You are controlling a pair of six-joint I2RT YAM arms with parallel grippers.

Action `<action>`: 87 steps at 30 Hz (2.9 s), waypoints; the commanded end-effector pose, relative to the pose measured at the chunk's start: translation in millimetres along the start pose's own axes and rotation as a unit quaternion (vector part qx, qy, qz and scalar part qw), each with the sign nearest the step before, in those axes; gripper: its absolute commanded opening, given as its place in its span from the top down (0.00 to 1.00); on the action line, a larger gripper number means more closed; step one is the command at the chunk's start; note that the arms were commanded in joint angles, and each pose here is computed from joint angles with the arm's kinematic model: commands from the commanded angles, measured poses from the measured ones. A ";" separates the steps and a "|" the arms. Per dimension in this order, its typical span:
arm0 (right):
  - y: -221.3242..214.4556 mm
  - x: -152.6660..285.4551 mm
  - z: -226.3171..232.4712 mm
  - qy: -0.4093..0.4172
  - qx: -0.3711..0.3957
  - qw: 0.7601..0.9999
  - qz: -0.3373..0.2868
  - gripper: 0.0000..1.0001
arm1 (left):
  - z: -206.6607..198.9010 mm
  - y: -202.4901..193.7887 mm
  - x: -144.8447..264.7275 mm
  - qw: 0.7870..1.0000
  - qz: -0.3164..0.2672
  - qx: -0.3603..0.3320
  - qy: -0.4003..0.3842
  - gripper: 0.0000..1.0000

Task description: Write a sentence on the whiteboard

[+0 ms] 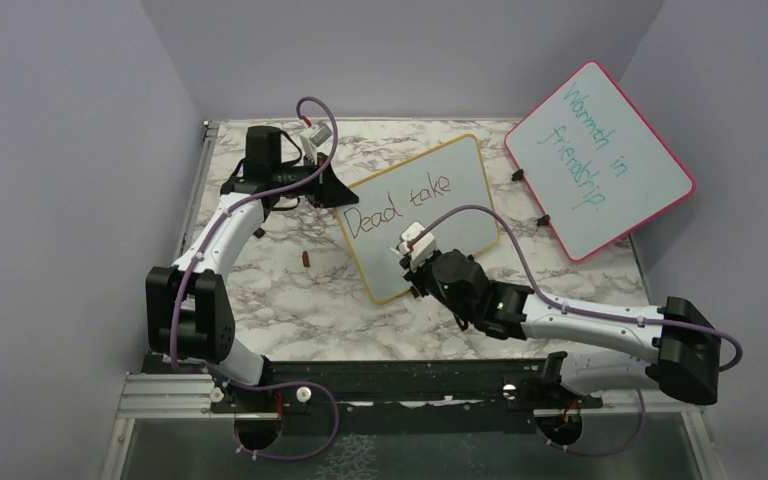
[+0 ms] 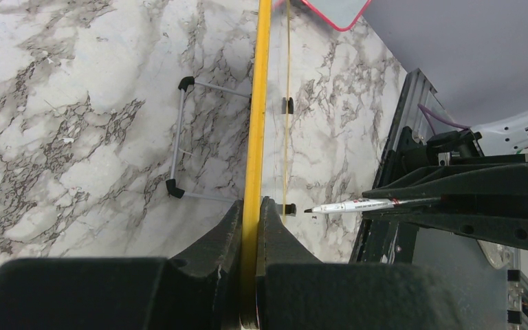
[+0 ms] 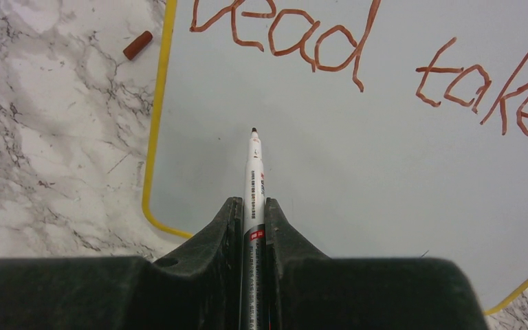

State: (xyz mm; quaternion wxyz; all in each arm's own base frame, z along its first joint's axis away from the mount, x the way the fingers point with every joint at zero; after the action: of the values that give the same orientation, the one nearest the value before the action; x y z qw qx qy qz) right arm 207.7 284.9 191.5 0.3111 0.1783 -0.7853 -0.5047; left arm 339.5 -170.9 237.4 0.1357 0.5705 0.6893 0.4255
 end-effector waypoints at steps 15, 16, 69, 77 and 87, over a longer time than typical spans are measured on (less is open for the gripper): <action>34.8 -22.1 5.0 -0.041 0.022 0.999 -0.027 0.99 | 52.9 -18.2 3.0 0.993 0.017 0.004 0.118 1.00; 34.6 -22.8 5.7 -0.040 0.024 0.999 -0.026 1.00 | 52.7 -18.0 3.1 0.993 0.016 0.004 0.118 1.00; 2.1 -31.0 38.4 0.030 0.068 0.995 0.060 0.99 | 49.8 -15.7 5.0 0.993 0.013 0.001 0.116 1.00; -17.1 -26.1 46.4 0.046 0.081 0.991 0.098 0.99 | 49.5 -15.3 5.5 0.993 0.012 0.001 0.116 1.00; -29.5 -20.2 62.9 0.078 0.084 0.986 0.119 0.99 | 49.1 -15.3 5.4 0.993 0.012 0.001 0.116 1.00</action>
State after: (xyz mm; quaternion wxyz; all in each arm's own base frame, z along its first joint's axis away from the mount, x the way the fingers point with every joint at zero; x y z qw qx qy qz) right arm 188.2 325.0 152.2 0.3855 0.1548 -0.8191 -0.3957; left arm 339.8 -170.3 237.4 0.1351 0.5699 0.6898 0.4256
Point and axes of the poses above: each gripper's point midway between its finger pads, its own x axis back along the fingers, its own z axis along the line the jaws close on, y = z × x, the point moved 3 cm from there along x, back along the fingers, and after that the axes turned 5 degrees about x, right-handed, at the moved point
